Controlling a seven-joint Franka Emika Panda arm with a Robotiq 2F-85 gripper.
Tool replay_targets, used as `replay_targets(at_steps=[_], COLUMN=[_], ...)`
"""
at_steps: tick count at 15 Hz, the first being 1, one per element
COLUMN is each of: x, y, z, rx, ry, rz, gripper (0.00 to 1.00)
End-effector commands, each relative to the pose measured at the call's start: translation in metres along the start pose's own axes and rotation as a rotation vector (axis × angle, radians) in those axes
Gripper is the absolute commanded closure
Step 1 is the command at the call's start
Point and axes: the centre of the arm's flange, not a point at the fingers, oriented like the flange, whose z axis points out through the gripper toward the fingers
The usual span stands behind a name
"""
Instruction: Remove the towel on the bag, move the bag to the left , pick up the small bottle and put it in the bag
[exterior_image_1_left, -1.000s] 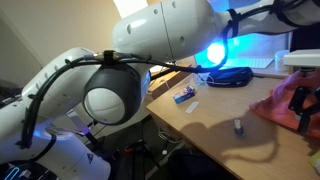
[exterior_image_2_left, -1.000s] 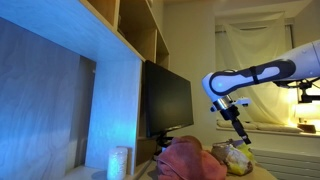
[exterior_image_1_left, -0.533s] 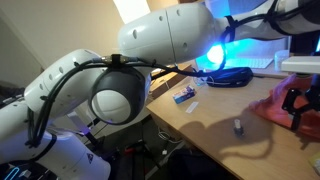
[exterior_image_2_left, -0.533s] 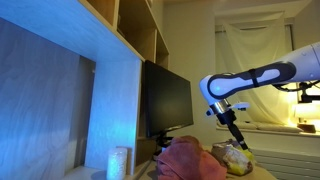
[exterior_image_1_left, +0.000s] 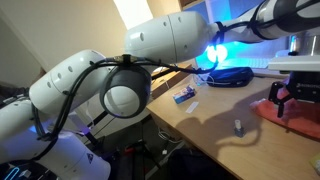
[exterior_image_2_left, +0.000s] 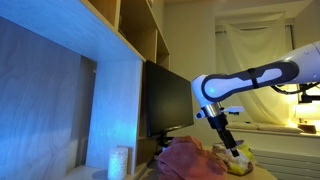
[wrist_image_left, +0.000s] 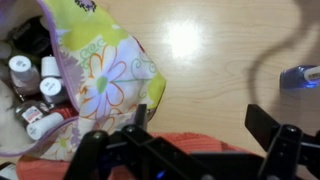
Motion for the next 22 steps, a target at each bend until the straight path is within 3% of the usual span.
replay_targets(at_steps=[1, 6, 8, 13, 16, 22], x=[0.020, 0.016, 0.008, -0.002, -0.019, -0.046], y=[0.015, 0.042, 0.044, 0.038, 0.027, 0.061], z=[-0.002, 0.000, -0.003, 0.008, -0.008, -0.036], rx=[-0.066, -0.069, -0.036, -0.043, -0.073, -0.086], ry=[0.075, 0.162, 0.158, 0.145, 0.161, 0.223], rz=[0.116, 0.295, 0.298, 0.277, 0.258, 0.315], gripper=[0.00, 0.00, 0.00, 0.00, 0.00, 0.00])
